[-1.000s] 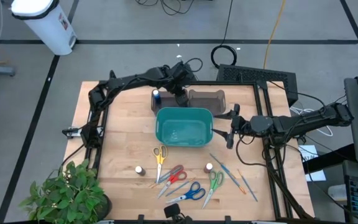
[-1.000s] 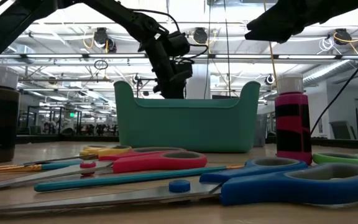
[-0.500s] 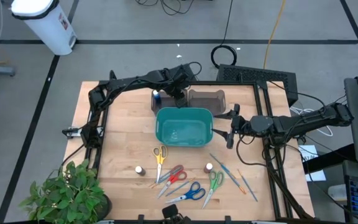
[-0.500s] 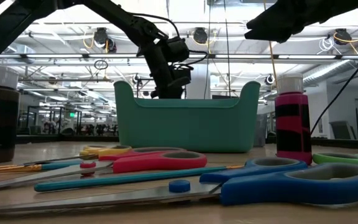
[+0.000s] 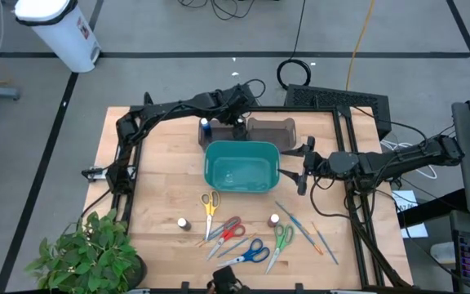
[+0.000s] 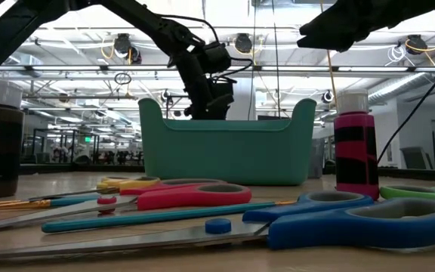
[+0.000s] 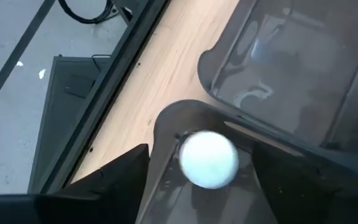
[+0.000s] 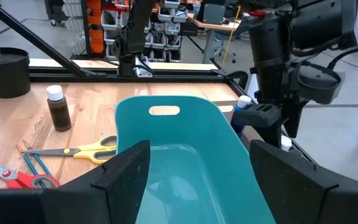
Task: Pick & Place Paint Supplies
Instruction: Put the pink paint bottle into the left black bin
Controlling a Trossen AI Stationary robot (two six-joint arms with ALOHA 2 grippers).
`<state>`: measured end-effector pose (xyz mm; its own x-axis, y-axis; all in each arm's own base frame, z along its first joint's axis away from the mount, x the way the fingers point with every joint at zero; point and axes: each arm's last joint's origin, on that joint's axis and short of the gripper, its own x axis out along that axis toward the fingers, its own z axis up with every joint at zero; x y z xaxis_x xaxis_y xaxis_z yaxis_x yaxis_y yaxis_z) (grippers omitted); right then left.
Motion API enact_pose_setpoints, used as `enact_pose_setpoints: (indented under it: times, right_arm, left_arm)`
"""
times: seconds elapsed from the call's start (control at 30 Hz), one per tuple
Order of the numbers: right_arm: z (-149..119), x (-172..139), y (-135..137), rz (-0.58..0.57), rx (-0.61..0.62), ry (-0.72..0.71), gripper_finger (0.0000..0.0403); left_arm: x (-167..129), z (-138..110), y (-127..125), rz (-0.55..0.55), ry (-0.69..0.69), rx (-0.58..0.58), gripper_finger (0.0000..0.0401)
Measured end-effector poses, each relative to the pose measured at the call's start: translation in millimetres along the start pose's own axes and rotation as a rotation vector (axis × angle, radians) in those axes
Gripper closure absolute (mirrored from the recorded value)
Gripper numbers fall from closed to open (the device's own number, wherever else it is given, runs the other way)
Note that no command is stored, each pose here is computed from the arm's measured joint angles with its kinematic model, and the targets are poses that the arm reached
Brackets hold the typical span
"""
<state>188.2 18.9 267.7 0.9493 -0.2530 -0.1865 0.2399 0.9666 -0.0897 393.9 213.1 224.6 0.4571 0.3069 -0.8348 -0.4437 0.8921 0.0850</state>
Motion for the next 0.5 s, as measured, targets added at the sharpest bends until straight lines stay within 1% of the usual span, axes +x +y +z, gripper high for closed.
enact_pose_setpoints:
  times: [0.17, 0.23, 0.37, 0.5]
  right_arm:
    - [0, 0, 0, 0.0, 0.001, -0.001, 0.0131]
    - [0, 0, 0, 0.0, 0.002, -0.001, 0.0132]
    - [0, 0, 0, 0.0, 0.023, -0.002, 0.0135]
    - [0, 0, 0, 0.0, 0.023, -0.001, 0.0135]
  left_arm:
    - [-23, 5, 2, 0.003, -0.038, -0.002, 0.0095]
    - [-38, 7, 3, 0.005, -0.063, -0.003, 0.0096]
    - [-83, 12, 6, 0.01, -0.133, -0.006, 0.01]
    - [-135, 9, 6, 0.009, -0.196, 0.008, 0.0096]
